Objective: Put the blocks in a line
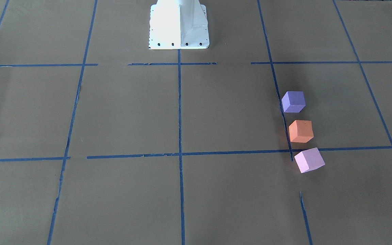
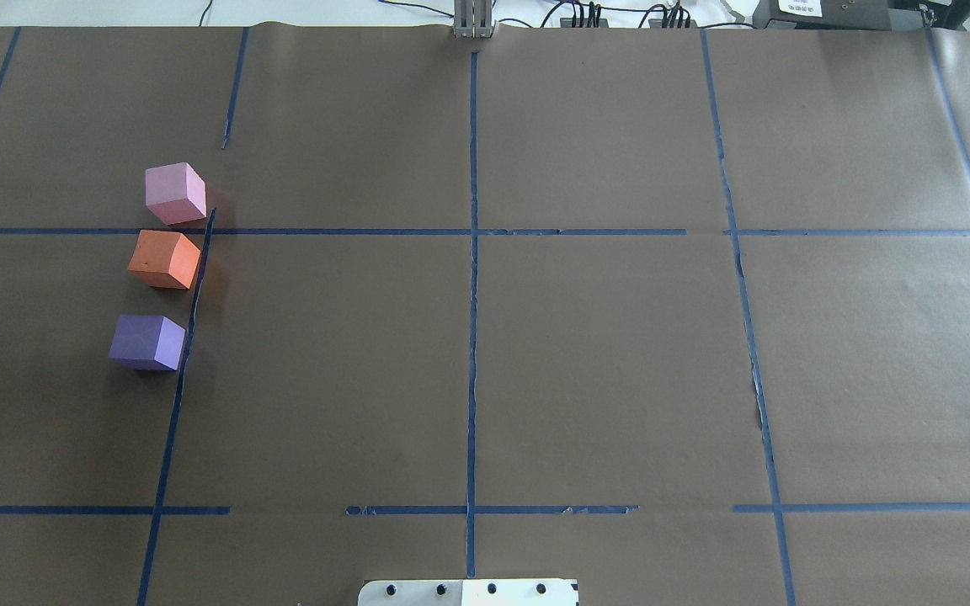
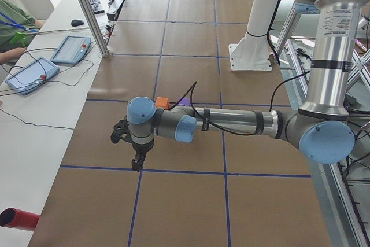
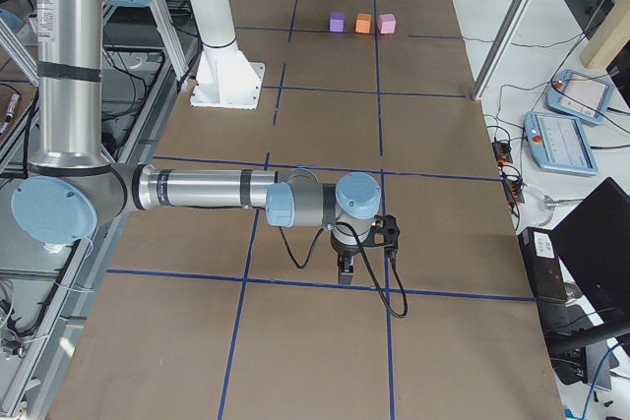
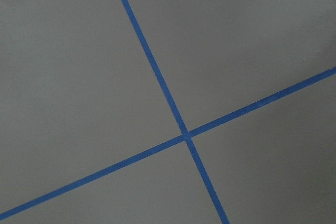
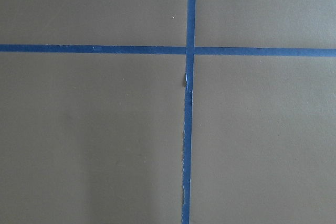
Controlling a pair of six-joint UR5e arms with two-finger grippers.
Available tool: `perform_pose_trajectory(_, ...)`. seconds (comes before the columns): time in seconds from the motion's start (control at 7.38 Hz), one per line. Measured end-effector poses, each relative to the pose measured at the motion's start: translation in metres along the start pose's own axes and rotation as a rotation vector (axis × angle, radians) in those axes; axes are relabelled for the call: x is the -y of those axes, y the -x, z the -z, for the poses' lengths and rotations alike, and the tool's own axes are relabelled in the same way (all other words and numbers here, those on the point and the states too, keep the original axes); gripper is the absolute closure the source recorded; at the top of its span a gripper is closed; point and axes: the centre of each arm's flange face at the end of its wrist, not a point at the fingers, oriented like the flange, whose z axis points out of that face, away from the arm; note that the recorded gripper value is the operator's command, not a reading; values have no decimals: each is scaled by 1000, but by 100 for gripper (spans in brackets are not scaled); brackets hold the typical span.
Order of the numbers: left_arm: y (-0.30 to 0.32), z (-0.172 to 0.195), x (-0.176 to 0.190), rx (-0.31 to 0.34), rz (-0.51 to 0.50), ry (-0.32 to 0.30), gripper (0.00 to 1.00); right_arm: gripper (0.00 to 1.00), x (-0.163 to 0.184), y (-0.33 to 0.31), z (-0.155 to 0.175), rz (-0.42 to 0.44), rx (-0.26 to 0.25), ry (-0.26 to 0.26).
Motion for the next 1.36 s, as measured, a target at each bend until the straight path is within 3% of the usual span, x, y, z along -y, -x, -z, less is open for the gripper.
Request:
perform_pose_trajectory(0.68,16,-25,-44,-50,137,110,0,0,0,0,0,0,0,0)
perform_pose_trajectory(1.36,11,-19,-44,-56,120,144,0,0,0,0,0,0,-1,0)
